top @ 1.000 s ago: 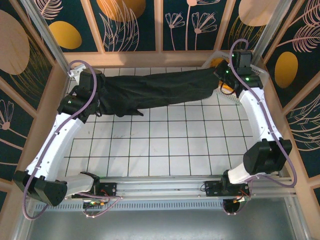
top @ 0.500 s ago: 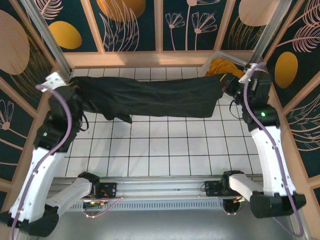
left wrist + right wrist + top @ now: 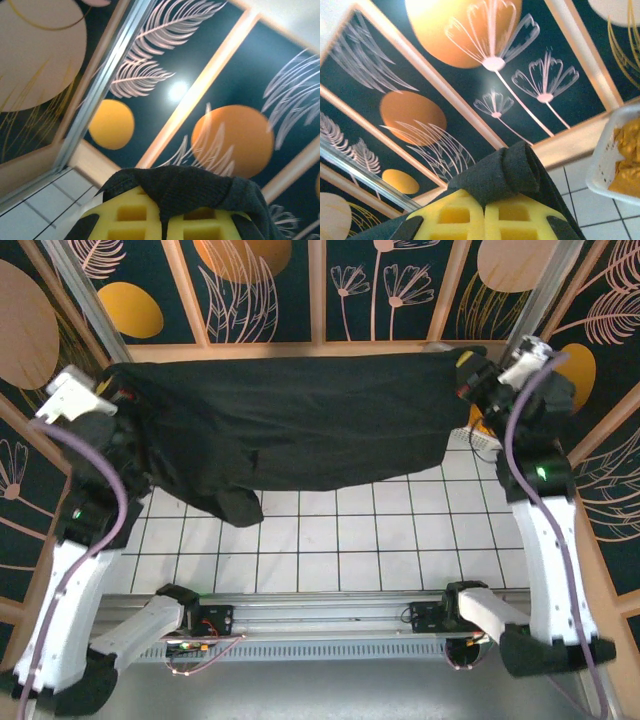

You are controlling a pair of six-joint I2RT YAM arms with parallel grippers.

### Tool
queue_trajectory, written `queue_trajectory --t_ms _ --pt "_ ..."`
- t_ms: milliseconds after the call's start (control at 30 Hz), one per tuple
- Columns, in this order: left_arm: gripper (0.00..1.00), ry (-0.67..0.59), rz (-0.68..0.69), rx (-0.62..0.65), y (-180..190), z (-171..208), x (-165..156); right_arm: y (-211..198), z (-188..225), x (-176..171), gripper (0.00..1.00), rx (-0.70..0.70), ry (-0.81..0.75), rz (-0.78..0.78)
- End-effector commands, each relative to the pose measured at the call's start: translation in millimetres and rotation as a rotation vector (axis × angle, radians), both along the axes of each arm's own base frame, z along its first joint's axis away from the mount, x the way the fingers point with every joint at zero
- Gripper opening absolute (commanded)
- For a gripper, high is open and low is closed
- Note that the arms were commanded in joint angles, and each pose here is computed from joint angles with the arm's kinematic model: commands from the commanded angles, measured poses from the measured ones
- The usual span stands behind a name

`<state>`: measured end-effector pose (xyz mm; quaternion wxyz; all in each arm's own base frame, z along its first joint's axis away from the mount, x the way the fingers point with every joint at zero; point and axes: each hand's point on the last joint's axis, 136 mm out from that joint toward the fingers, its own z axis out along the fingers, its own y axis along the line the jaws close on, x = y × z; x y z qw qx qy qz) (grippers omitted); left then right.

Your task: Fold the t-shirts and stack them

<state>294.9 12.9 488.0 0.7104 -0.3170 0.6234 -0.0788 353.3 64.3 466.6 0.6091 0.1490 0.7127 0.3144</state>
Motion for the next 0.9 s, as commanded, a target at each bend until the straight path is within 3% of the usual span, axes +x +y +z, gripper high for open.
queue_trajectory --t_ms 0,33,67,133,200,267,400,667,867 --pt "0.03 0.232 0.117 0.031 7.0 -67.3 58.7 15.1 -78.1 71.1 0.00 0.053 0.233 0.039" --pt "0.05 0.305 0.101 0.008 9.4 -94.0 82.7 23.0 -105.3 90.3 0.00 0.053 0.314 0.060" --pt "0.13 0.383 0.066 -0.031 14.3 -124.3 107.5 31.3 -128.6 108.9 0.03 0.044 0.383 0.086" --pt "0.38 0.527 -0.032 -0.145 22.9 -184.6 151.0 46.2 -172.4 136.3 0.27 -0.010 0.510 0.120" --pt "0.67 0.655 -0.125 -0.261 23.6 -235.4 180.4 54.6 -206.0 152.4 0.37 -0.085 0.607 0.121" --pt "0.78 0.770 -0.167 -0.288 19.3 -267.7 194.0 59.0 -228.0 153.9 0.44 -0.131 0.657 0.114" --pt "0.83 0.778 -0.210 -0.293 10.9 -273.5 173.5 59.5 -260.0 119.6 0.50 -0.146 0.721 0.091" --pt "0.79 0.927 -0.206 -0.339 3.0 -323.1 64.3 33.2 -366.8 -0.2 0.46 -0.157 0.984 -0.012" --pt "0.75 0.962 -0.160 -0.402 2.7 -352.8 25.9 17.0 -407.9 -24.9 0.46 -0.243 1.100 -0.049"
